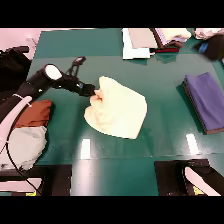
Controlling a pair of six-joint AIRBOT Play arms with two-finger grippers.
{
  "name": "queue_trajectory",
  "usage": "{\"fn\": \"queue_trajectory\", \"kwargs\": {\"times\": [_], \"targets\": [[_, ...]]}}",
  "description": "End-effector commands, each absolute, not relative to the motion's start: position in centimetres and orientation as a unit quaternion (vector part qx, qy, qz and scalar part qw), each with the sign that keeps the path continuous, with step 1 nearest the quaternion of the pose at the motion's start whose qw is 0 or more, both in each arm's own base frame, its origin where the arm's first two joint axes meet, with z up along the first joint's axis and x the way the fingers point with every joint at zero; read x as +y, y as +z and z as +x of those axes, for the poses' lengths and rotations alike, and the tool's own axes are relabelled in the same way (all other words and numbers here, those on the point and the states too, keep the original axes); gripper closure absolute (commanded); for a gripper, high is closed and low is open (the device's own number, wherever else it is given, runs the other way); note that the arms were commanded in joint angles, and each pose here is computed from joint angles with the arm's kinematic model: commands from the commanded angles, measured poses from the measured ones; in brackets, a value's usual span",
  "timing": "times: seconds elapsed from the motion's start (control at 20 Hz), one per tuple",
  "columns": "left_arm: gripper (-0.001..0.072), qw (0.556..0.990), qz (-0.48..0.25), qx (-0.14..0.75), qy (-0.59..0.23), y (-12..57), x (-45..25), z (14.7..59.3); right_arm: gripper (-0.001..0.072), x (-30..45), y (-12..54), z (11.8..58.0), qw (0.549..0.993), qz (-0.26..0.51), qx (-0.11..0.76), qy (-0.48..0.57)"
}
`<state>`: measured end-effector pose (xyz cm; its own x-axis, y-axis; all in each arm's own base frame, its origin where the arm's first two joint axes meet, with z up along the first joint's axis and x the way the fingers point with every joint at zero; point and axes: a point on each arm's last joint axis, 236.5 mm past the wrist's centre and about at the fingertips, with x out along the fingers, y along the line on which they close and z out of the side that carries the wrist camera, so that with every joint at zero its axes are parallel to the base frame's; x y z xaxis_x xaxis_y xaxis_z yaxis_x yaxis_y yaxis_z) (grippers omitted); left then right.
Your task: Fold the shirts.
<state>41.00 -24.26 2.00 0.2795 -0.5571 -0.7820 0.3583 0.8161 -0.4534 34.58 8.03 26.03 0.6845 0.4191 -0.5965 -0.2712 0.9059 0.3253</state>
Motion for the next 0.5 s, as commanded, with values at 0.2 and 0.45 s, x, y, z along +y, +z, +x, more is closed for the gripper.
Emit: {"fn": "queue_trajectory", "kwargs": {"times": [0.2,0.45], "targets": [[0.0678,0.802,-0.089,0.528,-0.266,2.5,-21.3,41.8,0.0231,11.6,-0.2,32.5,0.75,0.19,0.612,0.163],[0.0677,0.802,-0.087,0.528,-0.265,2.5,-21.2,41.8,0.0232,16.9,-6.9,34.8,0.731,0.213,0.626,0.168]]}}
